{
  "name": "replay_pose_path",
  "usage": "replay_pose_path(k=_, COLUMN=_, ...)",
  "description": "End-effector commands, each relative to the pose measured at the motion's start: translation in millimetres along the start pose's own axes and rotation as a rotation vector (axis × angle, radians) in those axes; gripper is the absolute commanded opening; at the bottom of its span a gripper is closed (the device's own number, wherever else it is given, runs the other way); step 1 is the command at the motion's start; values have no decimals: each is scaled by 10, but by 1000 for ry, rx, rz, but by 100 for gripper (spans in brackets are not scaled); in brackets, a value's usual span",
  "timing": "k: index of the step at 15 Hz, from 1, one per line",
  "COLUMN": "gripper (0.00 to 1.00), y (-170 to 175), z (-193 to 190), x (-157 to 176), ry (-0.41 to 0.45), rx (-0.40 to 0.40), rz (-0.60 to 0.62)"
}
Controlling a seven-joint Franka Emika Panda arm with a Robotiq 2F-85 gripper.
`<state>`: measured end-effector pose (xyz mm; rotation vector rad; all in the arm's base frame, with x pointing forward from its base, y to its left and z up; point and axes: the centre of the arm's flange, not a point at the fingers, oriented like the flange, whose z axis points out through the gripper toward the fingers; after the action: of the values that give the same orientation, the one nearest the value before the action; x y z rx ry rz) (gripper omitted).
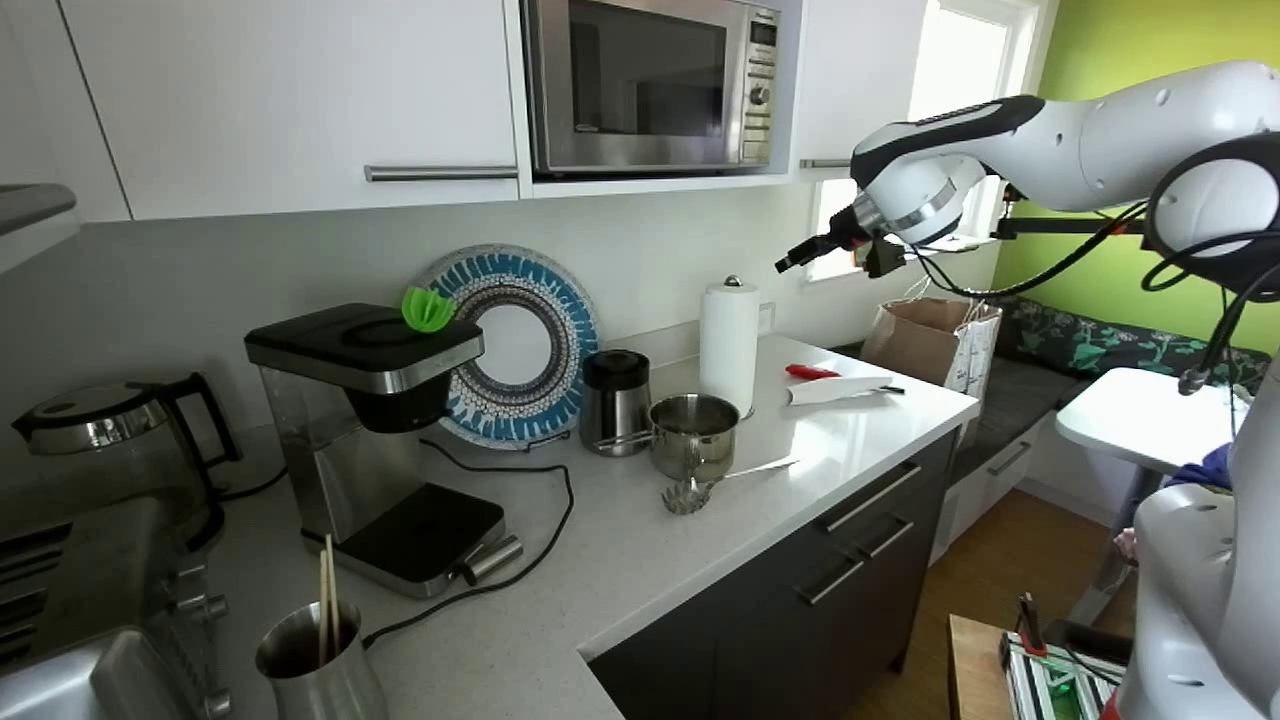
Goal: Pick up the paper tower roll stand and move it to the left together with the paper towel roll
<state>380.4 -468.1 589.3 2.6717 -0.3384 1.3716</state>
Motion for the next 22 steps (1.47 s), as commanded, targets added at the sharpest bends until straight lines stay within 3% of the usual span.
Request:
replay_pose_path(k=1, gripper=100, y=396, z=418, x=209, ry=1, rx=19, rz=3)
replay_pose_path(k=3, gripper=100, y=431, z=565, x=231, ry=14, rx=28, rz=15)
replay_pose_path(k=4, gripper=100, y=443, z=614, x=207, ry=-28, rx=46, rz=48)
replay_pose_path(k=5, gripper=100, y=149, z=323, x=100, ry=15, rx=45, rz=27)
replay_pose_path(k=9, gripper=100, y=137, z=421, x=119, ry=10, rx=40, rz=22)
replay_pose_path(k=10, gripper=100, y=124, z=455, x=121, ry=53, rx=47, rz=1)
replay_pose_path(k=15, gripper=100, y=175, z=855, x=10, ry=111, rx=113, rz=-18)
replay_pose_path(k=18, gripper=100, y=217, z=901, x=-29, ry=162, rx=107, rz=-25)
replay_pose_path(k=22, gripper=96, y=330, z=975, x=-14, ry=148, rx=112, rz=-5)
